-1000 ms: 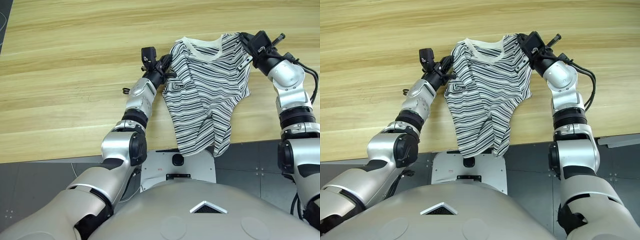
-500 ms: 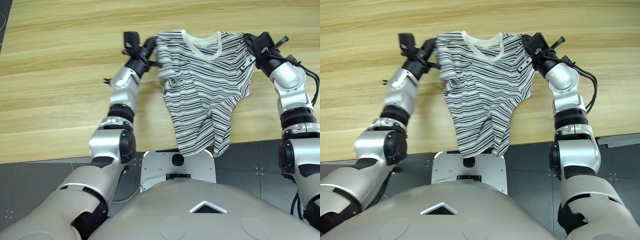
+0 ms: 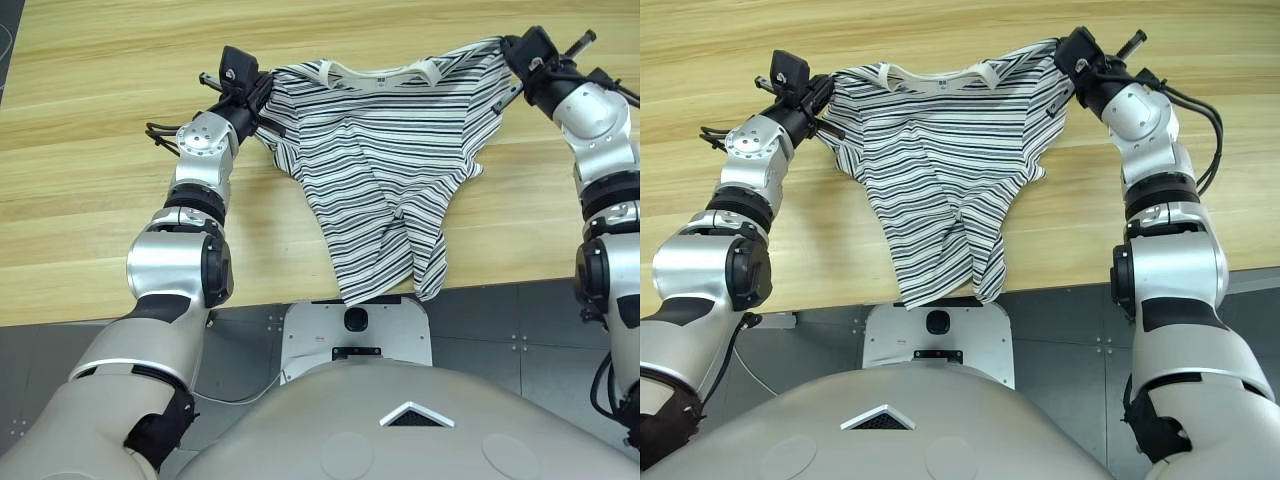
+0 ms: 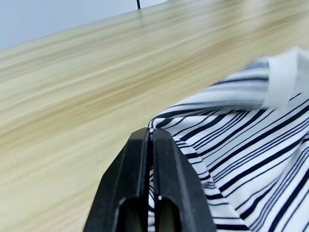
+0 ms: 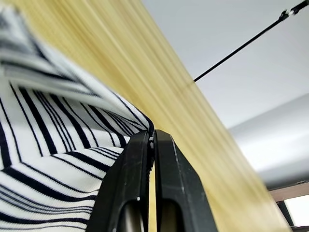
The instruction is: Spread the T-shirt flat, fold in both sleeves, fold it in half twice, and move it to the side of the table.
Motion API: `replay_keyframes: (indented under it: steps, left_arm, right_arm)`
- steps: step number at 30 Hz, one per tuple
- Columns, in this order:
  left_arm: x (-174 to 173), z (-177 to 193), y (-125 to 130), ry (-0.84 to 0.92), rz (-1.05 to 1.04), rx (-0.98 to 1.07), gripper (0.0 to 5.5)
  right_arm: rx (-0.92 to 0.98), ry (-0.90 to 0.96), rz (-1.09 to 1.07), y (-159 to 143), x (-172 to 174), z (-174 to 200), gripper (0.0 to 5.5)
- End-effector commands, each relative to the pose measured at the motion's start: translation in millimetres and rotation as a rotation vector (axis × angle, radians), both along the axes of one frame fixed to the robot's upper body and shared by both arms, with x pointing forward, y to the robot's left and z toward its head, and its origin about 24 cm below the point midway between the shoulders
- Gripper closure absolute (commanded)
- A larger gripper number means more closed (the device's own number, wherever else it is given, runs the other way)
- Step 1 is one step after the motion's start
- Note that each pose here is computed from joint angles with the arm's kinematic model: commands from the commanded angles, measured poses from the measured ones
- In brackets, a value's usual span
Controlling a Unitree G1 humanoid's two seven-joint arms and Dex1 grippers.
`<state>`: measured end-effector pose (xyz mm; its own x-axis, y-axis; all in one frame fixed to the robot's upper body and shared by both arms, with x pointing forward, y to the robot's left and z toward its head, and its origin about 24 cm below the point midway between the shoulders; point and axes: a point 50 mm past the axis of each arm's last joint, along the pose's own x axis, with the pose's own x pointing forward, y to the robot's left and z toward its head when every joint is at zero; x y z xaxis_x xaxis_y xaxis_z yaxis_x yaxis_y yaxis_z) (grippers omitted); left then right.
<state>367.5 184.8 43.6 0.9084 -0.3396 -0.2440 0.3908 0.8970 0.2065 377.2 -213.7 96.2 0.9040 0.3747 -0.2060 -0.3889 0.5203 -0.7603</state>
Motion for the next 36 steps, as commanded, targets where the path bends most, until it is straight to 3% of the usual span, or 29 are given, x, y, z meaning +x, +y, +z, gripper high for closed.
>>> replay_keyframes:
  steps: [1,6,13,18,26,29,36]
  left_arm:
    - [22.0,40.3,-7.4,-0.115,-0.011,0.09,5.38]
    - [33.8,58.5,-4.6,-0.086,0.047,0.16,5.38]
    - [23.1,23.2,-21.2,0.062,0.013,0.207,5.38]
    - [21.0,15.8,-25.3,0.08,0.056,0.205,5.38]
    - [25.1,22.7,-19.9,0.061,0.194,0.067,5.38]
    - [25.0,22.4,-17.0,0.072,0.22,0.032,5.38]
    - [23.3,18.0,-10.6,0.103,0.31,-0.022,4.34]
  right_arm:
    - [-0.115,-0.097,0.003,11.2,18.1,33.3,5.4]
    - [-0.22,0.027,0.016,37.8,25.8,21.2,5.4]
    - [-0.26,0.263,0.034,56.3,12.1,-27.0,5.4]
    - [-0.241,0.222,-0.043,58.9,15.3,-25.8,5.4]
    - [-0.04,0.089,-0.239,51.6,27.3,-2.1,5.4]
    - [0.02,0.118,-0.261,52.2,27.2,-3.4,5.4]
    - [0.151,0.2,-0.292,57.0,24.9,-11.1,4.42]
